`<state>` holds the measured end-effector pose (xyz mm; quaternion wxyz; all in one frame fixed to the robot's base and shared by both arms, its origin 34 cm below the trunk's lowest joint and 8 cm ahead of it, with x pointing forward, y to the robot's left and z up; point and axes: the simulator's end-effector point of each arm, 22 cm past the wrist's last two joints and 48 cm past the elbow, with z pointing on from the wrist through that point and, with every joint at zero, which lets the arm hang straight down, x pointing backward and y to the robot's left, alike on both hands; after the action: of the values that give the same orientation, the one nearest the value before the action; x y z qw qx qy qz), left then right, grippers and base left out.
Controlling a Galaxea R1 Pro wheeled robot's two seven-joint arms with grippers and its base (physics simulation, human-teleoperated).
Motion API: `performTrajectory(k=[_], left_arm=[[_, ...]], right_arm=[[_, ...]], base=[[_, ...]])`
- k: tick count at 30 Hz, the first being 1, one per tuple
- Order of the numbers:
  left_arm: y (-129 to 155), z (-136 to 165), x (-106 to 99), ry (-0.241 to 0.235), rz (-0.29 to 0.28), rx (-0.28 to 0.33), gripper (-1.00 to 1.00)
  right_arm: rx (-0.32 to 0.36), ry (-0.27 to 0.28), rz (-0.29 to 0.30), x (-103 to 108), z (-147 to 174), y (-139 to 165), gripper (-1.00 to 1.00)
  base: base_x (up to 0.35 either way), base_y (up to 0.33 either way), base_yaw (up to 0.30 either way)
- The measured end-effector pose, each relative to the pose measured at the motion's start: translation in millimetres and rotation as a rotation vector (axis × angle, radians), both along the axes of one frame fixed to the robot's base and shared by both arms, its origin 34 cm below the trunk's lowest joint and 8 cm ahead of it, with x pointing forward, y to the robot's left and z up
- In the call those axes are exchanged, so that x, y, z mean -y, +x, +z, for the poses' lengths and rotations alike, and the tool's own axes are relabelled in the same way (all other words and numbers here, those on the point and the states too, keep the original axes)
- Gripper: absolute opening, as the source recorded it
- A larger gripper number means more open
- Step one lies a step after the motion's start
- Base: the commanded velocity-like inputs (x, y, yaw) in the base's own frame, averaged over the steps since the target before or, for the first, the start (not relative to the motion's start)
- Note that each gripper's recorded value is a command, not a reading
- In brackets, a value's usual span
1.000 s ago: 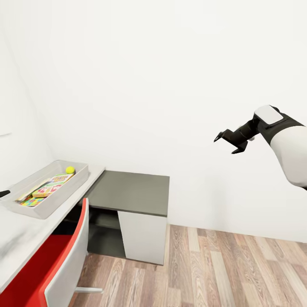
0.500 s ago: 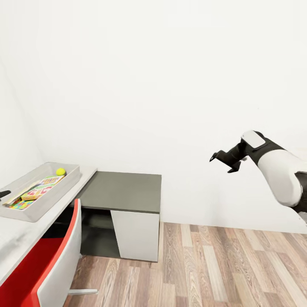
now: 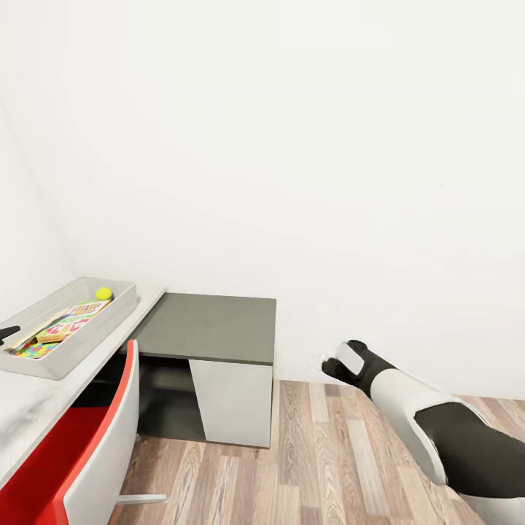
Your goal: Put all the toys in the child's room - the three board games (two on the bed and one on the table), the two jigsaw puzzles on the table, and the tennis ball on the table - inside the toy box on the table in the child's room.
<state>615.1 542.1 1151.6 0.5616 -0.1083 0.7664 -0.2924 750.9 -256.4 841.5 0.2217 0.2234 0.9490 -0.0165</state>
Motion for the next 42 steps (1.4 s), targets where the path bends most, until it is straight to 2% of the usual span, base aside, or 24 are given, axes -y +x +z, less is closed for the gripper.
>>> performTrajectory(k=[4,7,9,13,15,21,27,35,39,42], left_arm=[[0,0,0,0.000,0.001,0.000,1.00],[0,0,0,0.001,0.000,0.000,1.00],[0,0,0,0.002,-0.001,0.000,1.00],[-1,1,1,0.004,-0.001,0.002,1.00],[0,1,2,0.003,-0.004,0.003,1.00],[1,1,9,-0.001,-0.012,0.012,1.00],[3,-2,14,-0.008,-0.019,0.013,1.00],[5,-1,23,-0.002,-0.027,0.025,1.00],[6,6,36,0.017,-0.043,0.047,1.00],[15,7,63,0.048,-0.110,0.030,1.00]], right_arm=[[0.007,-0.044,-0.028,-10,-65,-52,1.00],[-0.020,-0.055,-0.036,-12,-96,-85,1.00],[-0.062,-0.060,-0.040,-11,-121,-118,1.00],[-0.125,-0.069,-0.035,-10,-150,-162,1.00],[-0.138,-0.071,-0.034,-10,-156,-171,1.00],[-0.150,-0.067,-0.041,-10,-161,-180,1.00],[-0.106,-0.083,-0.076,1,-161,-175,1.00],[-0.102,-0.092,-0.068,-3,-167,-183,1.00],[-0.108,-0.105,-0.058,-1,-171,-189,1.00],[-0.104,-0.126,-0.033,1,-170,-189,1.00]], base=[[0.000,0.000,0.000],[0.000,0.000,0.000],[0.000,0.000,0.000],[0.000,0.000,0.000],[0.000,0.000,0.000],[0.000,-0.045,0.000],[0.000,-0.182,-0.089],[0.000,-0.027,-0.030],[0.000,-0.003,-0.003],[0.000,0.000,0.000]])
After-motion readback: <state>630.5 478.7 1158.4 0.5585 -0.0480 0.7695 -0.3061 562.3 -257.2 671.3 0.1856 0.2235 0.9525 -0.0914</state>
